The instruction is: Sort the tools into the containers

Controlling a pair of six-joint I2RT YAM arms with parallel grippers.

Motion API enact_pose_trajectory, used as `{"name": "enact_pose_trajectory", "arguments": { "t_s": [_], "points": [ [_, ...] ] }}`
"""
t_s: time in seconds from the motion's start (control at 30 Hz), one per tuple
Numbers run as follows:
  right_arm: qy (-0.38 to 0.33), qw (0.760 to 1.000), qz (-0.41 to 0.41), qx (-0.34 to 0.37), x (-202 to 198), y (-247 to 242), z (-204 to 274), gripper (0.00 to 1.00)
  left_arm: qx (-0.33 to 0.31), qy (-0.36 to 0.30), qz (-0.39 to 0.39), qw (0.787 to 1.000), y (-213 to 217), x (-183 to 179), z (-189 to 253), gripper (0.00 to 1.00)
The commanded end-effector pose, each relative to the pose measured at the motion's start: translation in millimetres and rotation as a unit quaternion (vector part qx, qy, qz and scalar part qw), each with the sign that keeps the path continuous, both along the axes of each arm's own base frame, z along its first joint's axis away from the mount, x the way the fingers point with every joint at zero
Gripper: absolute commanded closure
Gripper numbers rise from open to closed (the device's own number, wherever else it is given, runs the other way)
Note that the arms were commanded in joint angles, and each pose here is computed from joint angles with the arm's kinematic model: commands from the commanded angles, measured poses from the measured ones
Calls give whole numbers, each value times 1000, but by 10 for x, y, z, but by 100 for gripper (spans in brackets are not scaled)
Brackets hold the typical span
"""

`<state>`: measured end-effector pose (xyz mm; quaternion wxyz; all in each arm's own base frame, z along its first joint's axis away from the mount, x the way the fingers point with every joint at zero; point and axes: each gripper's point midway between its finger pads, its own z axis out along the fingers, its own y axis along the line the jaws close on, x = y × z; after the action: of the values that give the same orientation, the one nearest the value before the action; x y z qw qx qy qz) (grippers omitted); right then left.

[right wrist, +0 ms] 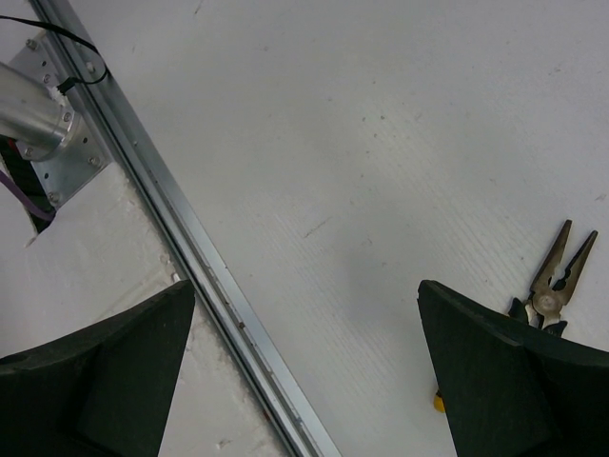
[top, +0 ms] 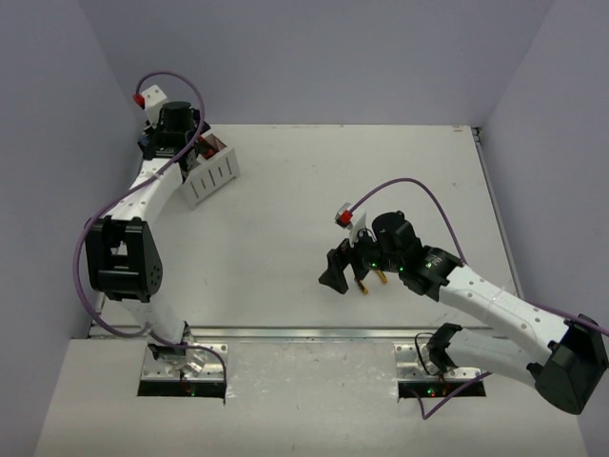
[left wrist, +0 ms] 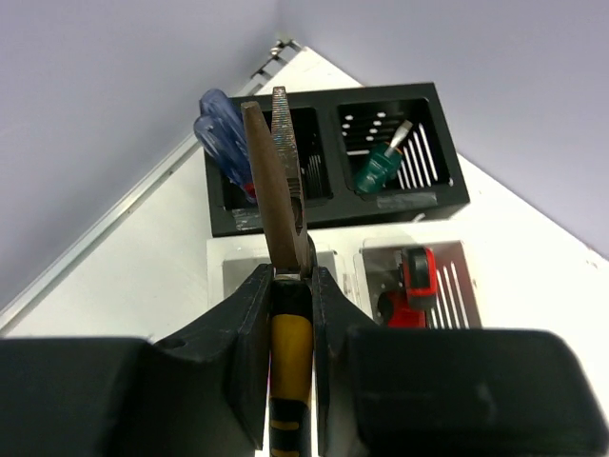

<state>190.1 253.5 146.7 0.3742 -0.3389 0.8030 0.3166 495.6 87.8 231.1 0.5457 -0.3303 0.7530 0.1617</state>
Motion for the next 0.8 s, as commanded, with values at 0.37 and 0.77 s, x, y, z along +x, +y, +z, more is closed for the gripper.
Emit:
{"name": "enact_pose_trajectory", "arguments": {
  "t_s": [0.37,0.77],
  "points": [
    [-32,999,19,38,-9,71,187,1,165,-261,-236,921,-538,-662,1319,100],
    [-8,993,-66,100,312,259,970,1,45,-292,-638,712,-2117,-1810,1608,100]
  ]
}}
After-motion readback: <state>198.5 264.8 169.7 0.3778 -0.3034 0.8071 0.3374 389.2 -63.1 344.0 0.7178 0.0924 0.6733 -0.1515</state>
